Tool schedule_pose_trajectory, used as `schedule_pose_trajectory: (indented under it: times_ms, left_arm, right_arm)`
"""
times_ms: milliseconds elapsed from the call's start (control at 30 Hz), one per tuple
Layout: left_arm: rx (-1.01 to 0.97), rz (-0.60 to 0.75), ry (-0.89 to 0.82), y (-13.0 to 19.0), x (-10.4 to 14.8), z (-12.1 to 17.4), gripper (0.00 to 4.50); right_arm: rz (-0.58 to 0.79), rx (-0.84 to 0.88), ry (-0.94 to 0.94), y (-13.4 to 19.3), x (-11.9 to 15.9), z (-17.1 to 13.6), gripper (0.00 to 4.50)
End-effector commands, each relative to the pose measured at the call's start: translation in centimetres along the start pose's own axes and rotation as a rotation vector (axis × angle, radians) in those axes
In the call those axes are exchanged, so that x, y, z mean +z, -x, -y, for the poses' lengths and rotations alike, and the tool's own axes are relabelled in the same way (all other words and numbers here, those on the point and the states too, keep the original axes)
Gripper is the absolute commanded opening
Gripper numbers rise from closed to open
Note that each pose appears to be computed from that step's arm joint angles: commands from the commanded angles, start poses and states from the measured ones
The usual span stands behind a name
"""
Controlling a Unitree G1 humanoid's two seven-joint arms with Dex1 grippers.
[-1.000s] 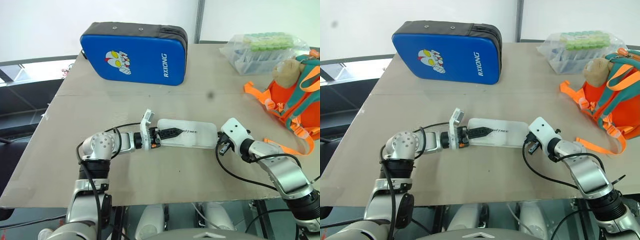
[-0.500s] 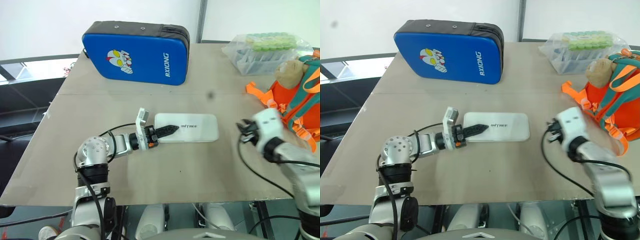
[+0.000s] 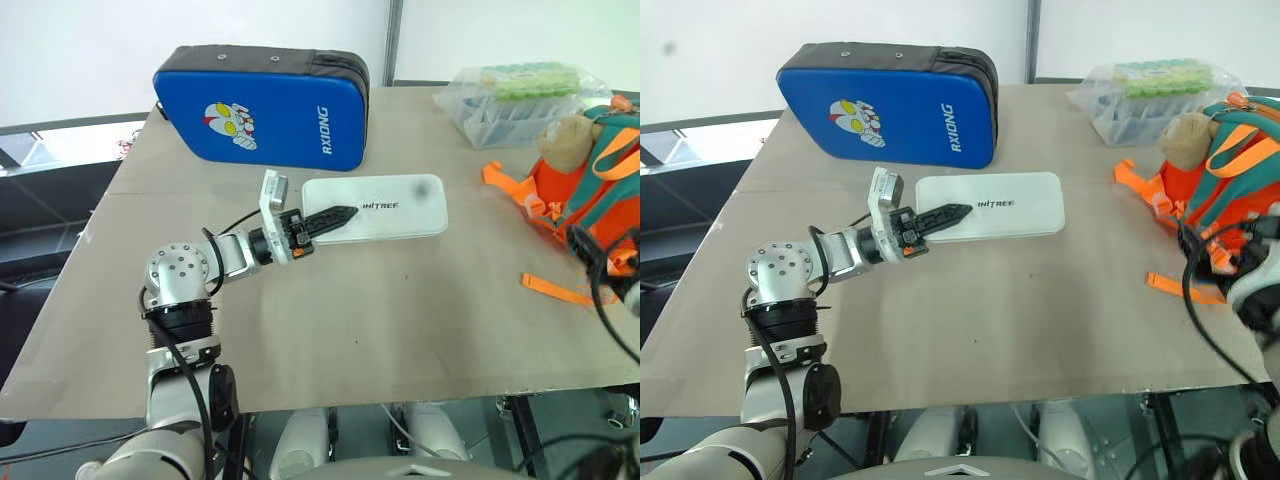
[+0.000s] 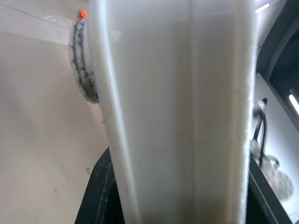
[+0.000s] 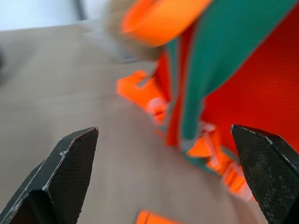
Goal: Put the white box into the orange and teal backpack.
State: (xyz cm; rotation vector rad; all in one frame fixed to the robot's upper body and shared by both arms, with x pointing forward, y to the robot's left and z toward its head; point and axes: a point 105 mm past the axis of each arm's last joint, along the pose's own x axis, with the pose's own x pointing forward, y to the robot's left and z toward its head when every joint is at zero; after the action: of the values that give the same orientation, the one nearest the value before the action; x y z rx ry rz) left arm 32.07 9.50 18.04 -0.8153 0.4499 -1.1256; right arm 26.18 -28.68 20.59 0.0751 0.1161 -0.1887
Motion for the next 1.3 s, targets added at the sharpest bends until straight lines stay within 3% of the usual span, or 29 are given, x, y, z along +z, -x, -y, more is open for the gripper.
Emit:
schedule_pose_trajectory:
  times_ms: [33,233,267,300,367,533,633,833,1067,1167,1300]
  left_arm:
    - [-0.073,0.039,-0.074,0.1,1.1,2.5,1.12]
    - [-0.033,0.096,-0.100,1.3,0.8,3.0,1.12]
    - [-0.023,0.110,-0.103,1.5,0.8,3.0,1.12]
    - [-0.014,0.124,-0.104,1.8,0.7,3.0,1.12]
    - [0.015,0.155,-0.109,2.2,0.7,2.9,1.12]
    - [0.078,0.237,-0.126,2.7,1.1,2.6,1.12]
    - [0.111,0.325,-0.156,3.1,2.1,2.6,1.12]
    - [0.127,0.540,-0.226,5.0,5.4,3.5,1.12]
    - [0.138,0.695,-0.334,8.2,7.8,5.1,1.12]
    - [0.181,0.695,-0.436,10.1,8.1,6.0,1.12]
    - [0.224,0.654,-0.555,11.6,7.9,6.7,1.12]
  right_arm:
    - [0.024,-0.096,0.009,-2.4,0.8,1.1,4.50]
    - [0.071,-0.085,0.035,-7.1,1.6,1.6,4.50]
    - [0.091,-0.069,0.043,-7.6,1.9,1.5,4.01]
    - [0.107,-0.054,0.051,-8.0,2.3,1.5,3.98]
    - [0.132,-0.016,0.067,-8.7,2.7,1.1,3.23]
    - [0.222,0.126,0.158,-9.5,4.0,-1.1,0.88]
    - [0.283,0.308,0.180,-9.3,5.3,-4.1,0.00]
    - [0.441,0.869,0.154,-4.9,9.3,-12.7,0.00]
    - [0.479,1.383,0.095,2.0,12.2,-18.1,0.00]
    - [0.394,1.554,0.118,4.6,11.1,-19.6,0.00]
    - [0.188,1.545,0.235,4.0,5.5,-20.8,0.00]
